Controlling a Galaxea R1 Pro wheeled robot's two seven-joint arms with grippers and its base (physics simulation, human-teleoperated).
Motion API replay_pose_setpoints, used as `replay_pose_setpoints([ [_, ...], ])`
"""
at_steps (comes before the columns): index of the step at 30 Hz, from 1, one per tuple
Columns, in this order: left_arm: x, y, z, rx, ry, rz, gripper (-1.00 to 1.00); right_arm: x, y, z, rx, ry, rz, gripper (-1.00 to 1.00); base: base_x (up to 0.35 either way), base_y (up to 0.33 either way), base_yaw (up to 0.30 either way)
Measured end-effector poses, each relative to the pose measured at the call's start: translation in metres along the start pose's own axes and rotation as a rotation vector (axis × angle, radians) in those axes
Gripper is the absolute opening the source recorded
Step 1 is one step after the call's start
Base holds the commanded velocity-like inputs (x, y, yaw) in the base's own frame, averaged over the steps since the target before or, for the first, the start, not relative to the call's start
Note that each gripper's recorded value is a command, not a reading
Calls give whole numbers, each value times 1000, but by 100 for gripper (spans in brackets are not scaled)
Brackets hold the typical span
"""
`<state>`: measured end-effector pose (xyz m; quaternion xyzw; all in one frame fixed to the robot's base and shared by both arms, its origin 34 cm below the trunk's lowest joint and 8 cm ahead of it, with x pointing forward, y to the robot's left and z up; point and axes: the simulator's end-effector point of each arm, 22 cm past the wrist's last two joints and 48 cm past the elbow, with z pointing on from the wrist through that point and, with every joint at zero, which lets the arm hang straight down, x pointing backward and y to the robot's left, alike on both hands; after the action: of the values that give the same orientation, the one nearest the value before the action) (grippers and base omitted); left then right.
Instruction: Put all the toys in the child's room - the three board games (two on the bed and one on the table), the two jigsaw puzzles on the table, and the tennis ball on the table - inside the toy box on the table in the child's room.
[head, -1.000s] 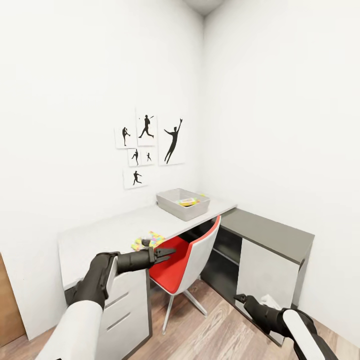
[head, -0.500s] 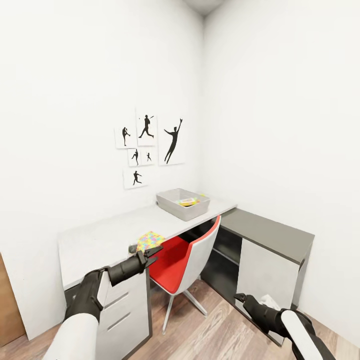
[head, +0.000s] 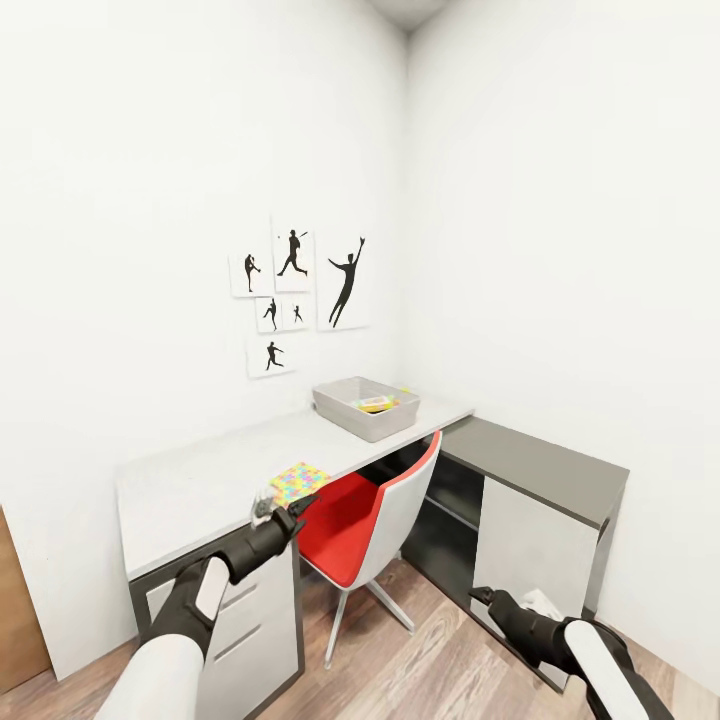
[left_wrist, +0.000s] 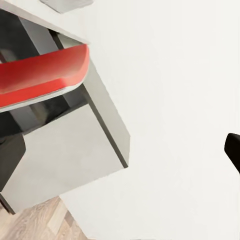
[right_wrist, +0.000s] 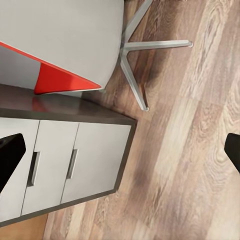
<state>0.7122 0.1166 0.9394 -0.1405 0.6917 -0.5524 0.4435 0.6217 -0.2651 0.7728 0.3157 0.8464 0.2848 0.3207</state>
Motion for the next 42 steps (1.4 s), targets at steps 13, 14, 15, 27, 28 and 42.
replay_pose_setpoints([
  [13, -39, 41, -10, -130, -235, -46, 100, 0, -1, 0, 1, 2, -1, 100, 0, 0, 0],
  [14, -41, 46, -11, -147, -246, -48, 100, 0, 0, 0, 1, 2, -2, 100, 0, 0, 0],
  [15, -42, 53, -12, -177, -265, -49, 100, 0, 0, 0, 1, 2, -2, 100, 0, 0, 0],
  [27, 7, 90, -2, -274, -250, -104, 100, 1, 1, 0, -8, 9, -2, 100, 0, 0, 0],
  [28, 7, 90, -2, -275, -251, -105, 100, 2, 2, 0, -9, 9, -2, 100, 0, 0, 0],
  [42, 7, 90, -2, -268, -261, -122, 100, 2, 8, -1, -32, 11, -1, 100, 88, 0, 0],
])
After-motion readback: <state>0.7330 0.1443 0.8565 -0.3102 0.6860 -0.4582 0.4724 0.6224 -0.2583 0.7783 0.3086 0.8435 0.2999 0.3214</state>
